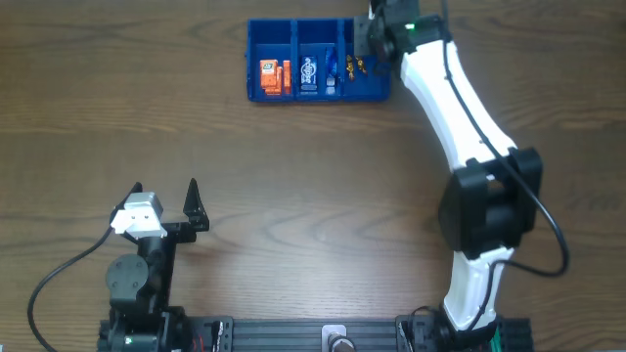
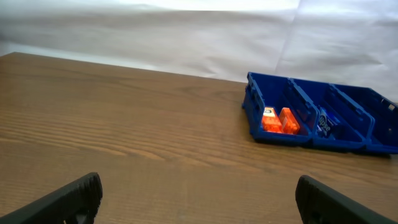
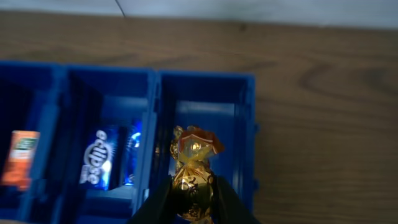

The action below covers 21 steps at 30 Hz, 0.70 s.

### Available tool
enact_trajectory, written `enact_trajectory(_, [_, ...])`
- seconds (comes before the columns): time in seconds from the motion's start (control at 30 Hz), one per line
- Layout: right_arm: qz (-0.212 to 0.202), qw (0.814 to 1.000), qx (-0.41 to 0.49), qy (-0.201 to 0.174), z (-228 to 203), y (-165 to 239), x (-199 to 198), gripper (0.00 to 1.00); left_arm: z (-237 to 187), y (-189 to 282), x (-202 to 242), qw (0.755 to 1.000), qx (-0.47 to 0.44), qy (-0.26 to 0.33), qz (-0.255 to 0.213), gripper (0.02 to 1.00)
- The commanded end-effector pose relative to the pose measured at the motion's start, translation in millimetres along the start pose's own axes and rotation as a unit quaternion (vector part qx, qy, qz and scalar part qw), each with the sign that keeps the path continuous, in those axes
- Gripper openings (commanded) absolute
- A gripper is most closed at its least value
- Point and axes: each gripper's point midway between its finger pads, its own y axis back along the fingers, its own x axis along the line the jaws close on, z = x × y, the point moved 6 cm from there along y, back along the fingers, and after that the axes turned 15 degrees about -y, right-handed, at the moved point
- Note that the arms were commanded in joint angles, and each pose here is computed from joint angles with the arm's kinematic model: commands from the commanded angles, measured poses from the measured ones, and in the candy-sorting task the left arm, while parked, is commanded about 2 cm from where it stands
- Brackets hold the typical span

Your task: Sort Candies Into Trays

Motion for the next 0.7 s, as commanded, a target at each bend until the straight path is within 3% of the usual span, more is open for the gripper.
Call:
enact_trajectory(0.03, [-0.008, 1.000, -0.001, -0.012, 2, -21, -4, 0.174, -15, -1, 0, 1.000, 0.026, -0.004, 0.004, 0.998])
enact_trajectory(0.1, [-0.011, 1.000, 0.007, -0.011, -2, -29, -5, 0.176, -15, -1, 0, 1.000, 0.026, -0.004, 0.004, 0.998])
enact_trajectory(0.17, [-0.013, 1.000, 0.009, -0.012, -4, -33, -7, 0.266, -15, -1, 0, 1.000, 0.026, -0.004, 0.004, 0.998])
enact_trajectory(0.33, [0.014, 1.000, 0.011, -0.015, 0, -34, -7, 0.750, -15, -1, 0, 1.000, 0.026, -0.004, 0.004, 0.996])
enact_trajectory(0.4, [0.018, 1.000, 0.002, -0.013, 5, -25, -5, 0.866, -15, -1, 0, 1.000, 0.026, -0.004, 0.004, 0.998])
enact_trajectory(0.47, [0.031, 0.999, -0.029, 0.004, 16, 6, -6, 0.952, -15, -1, 0, 1.000, 0.026, -0.004, 0.004, 0.998])
enact_trajectory(0.5, [0.038, 0.997, -0.061, 0.002, 23, 34, -15, 1.000, -15, -1, 0, 1.000, 0.026, -0.004, 0.004, 0.998])
enact_trajectory(0.57, [0.048, 0.988, -0.147, -0.015, 26, 112, -52, 1.000, -15, -1, 0, 1.000, 0.026, -0.004, 0.004, 0.998])
enact_trajectory(0.63, [0.038, 0.977, -0.205, -0.041, 8, 166, -93, 0.998, -15, -1, 0, 1.000, 0.026, -0.004, 0.004, 0.998])
enact_trajectory(0.7, [0.026, 0.967, -0.253, -0.024, -32, 211, -122, 0.998, -15, -1, 0, 1.000, 0.026, -0.004, 0.004, 0.998])
